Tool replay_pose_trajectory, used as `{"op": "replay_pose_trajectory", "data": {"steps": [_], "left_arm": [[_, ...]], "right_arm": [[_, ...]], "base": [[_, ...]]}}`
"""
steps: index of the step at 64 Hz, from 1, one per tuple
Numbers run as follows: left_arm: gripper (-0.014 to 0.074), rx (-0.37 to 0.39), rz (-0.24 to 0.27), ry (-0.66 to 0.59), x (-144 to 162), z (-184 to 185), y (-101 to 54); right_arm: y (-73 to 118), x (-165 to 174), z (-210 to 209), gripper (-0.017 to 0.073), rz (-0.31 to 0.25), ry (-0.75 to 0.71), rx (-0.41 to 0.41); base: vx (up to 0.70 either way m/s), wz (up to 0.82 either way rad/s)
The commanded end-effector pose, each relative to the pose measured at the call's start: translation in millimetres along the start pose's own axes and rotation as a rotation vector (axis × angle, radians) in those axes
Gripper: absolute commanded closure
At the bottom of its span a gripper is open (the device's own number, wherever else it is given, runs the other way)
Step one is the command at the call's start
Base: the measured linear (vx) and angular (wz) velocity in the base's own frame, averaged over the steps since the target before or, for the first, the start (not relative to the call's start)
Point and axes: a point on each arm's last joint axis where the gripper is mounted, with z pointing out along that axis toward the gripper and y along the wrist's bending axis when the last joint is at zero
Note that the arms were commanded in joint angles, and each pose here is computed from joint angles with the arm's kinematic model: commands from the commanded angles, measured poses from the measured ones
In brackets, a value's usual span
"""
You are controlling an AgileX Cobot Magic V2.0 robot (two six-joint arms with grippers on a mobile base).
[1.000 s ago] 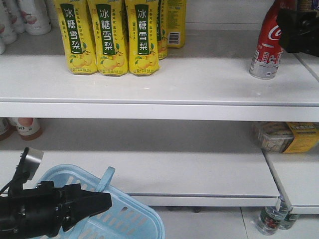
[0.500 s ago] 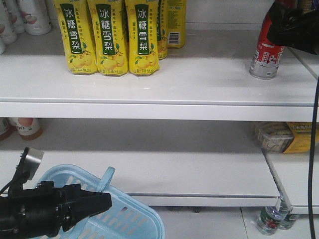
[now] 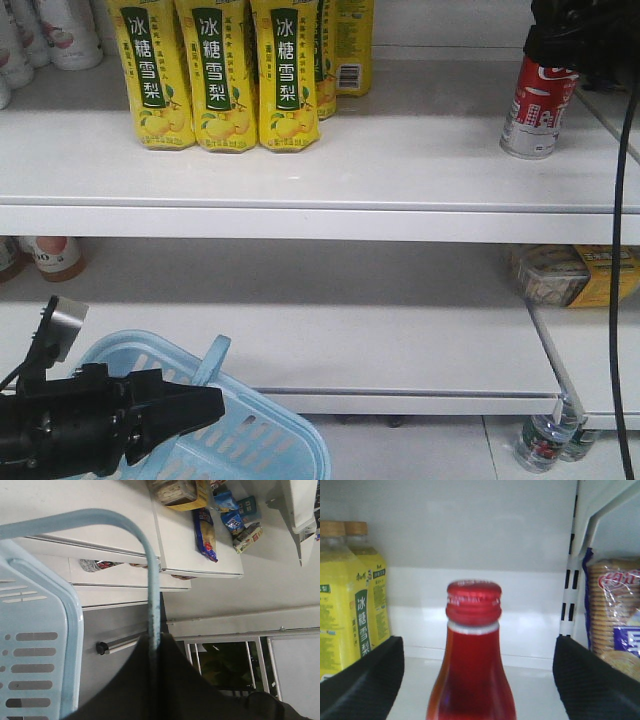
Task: Place coke in basket with both arms
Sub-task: 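Close the right gripper on the bottle neck and lift it, then lower the held bottle down into the basket beside the left gripper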
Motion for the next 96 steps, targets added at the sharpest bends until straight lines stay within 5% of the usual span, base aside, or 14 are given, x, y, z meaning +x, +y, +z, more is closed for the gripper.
{"op": "replay_pose_trajectory", "data": {"steps": [1,22,39,47,57,65,84,96], "left_arm": [[0.0599,0.112,-0.034,-0.033,-5,-4,-17.9],[0.0599,0.112,-0.034,-0.033,-5,-4,-17.9],[0.0599,0.112,-0.034,-0.033,-5,-4,-17.9],[0.0599,0.112,-0.034,-0.033,-5,-4,-17.9],[0.0599,0.112,-0.034,-0.033,-5,-4,-17.9],[0.0599,0.112,-0.034,-0.033,-5,-4,-17.9],[0.0599,0.112,-0.034,-0.033,-5,-4,-17.9],[0.0599,0.112,-0.034,-0.033,-5,-4,-17.9]], "right_arm": [[-1.4,-25,2,-0.0035,-0.009,-0.101,0.011],[-0.2,-28,21,0.0032,-0.006,-0.089,0.005],[1.7,-22,21,0.0576,0.046,-0.018,-0.011],[3.8,-27,13,0.057,0.051,0.01,-0.028],[18.8,-40,-12,0.0568,-0.036,-0.04,-0.086],[35.5,-47,-44,0.0567,-0.054,-0.111,-0.153],[60.5,-61,-134,0.0564,0.038,-0.209,-0.368],[71.7,-55,-165,0.0564,0.066,-0.092,-0.526]], "base": [[0.0,0.0],[0.0,0.0],[0.0,0.0],[0.0,0.0],[0.0,0.0],[0.0,0.0],[0.0,0.0],[0.0,0.0]]}}
